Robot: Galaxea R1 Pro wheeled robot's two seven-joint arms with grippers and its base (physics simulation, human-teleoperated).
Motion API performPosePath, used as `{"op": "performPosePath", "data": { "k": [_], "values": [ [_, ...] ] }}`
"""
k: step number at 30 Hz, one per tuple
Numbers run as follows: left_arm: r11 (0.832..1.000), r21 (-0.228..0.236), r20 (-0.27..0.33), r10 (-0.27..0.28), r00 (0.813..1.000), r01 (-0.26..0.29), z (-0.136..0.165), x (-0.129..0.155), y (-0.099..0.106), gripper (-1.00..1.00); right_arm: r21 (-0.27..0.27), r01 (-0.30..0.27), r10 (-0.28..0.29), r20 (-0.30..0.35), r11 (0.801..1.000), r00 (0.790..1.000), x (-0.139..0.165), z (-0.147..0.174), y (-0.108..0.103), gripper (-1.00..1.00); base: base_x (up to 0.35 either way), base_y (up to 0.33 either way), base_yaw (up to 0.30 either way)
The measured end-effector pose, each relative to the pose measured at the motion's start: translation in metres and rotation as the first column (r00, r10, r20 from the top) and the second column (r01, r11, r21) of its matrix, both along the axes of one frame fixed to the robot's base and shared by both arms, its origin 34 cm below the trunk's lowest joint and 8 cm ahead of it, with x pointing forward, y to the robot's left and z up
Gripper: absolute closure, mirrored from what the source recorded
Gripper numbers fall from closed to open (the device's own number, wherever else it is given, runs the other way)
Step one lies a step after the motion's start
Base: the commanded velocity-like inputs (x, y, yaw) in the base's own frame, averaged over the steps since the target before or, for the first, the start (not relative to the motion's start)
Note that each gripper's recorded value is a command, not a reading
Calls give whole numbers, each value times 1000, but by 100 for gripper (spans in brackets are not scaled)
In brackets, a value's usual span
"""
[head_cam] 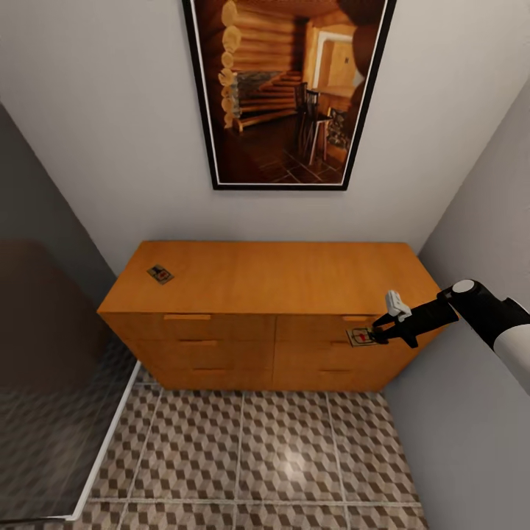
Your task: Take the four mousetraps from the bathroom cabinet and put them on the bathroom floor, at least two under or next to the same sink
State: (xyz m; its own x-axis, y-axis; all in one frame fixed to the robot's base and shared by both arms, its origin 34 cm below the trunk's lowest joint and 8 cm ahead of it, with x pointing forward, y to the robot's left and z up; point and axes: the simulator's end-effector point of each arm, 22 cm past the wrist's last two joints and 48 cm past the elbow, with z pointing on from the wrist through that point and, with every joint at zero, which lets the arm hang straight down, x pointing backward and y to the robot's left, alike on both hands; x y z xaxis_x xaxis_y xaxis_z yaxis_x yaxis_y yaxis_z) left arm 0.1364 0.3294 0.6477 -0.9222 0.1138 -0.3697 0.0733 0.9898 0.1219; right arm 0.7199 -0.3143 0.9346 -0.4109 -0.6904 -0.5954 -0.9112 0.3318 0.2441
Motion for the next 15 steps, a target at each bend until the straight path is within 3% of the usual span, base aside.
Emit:
{"op": "performPosePath", "data": {
  "k": [8, 15],
  "values": [
    [1000, 0, 0, 0, 1000, 0, 0, 0, 0, -100, 0, 0, 0, 0, 1000, 1000, 0, 0, 0, 100, -25, 7, 0],
    [1000, 0, 1, 0, 1000, 0, 0, 0, 0, -100, -2, 1, -1, 1, 1000, 1000, 0, 0, 0, 100, -1, 212, 0]
  ]
}}
